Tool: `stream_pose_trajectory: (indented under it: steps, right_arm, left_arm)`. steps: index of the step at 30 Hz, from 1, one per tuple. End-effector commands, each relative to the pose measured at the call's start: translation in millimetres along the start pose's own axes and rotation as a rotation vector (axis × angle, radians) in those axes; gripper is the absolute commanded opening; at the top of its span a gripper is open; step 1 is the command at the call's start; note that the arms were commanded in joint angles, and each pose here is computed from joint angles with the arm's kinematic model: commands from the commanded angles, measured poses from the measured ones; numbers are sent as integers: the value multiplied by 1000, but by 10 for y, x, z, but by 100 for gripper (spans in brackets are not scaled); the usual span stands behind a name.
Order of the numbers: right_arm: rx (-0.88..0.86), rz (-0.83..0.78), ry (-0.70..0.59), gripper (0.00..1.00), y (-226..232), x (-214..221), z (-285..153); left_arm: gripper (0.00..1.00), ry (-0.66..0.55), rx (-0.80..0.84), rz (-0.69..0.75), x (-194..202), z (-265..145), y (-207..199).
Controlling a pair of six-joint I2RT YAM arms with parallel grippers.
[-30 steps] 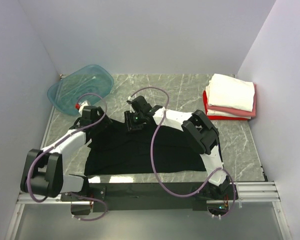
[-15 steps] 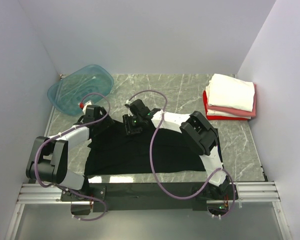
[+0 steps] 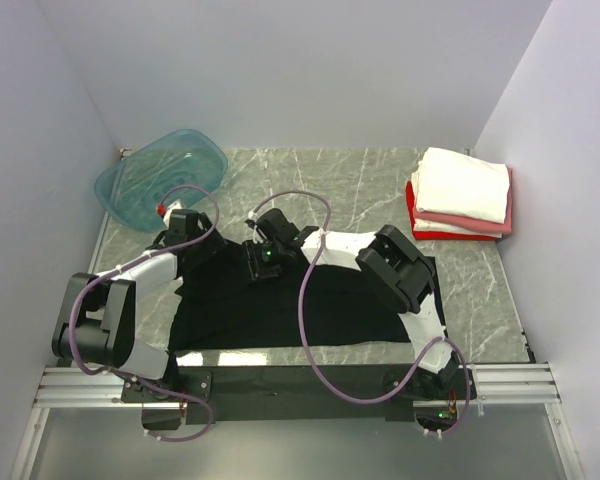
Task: Fold and stack the t-shirts
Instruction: Fold the tshirt
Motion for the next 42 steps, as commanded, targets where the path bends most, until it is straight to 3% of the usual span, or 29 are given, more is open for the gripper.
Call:
stream_pose_trajectory:
  steps: [1,23,42]
  right_arm:
    - [-53,-25,-16,43,136,35,-72]
    - [-189,-106,23,43,381,310,-165]
    - [-266,-195,-71,43,641,-30,-160]
  left_arm:
    - [83,-45,30,16,-123,-47,-59]
    - [83,-15,-4,12,-77,52,125]
    - [83,-5,-14,5,-72,103,182]
Point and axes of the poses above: each gripper's point midway between its finger pads, its own z axis out along the fingers, its own y axis along the line the jaws close on, x = y × z, the point moved 7 cm from there along -z, back along the fingers, and after that the axes turned 3 degrees about -z, right-handed, at the moved point
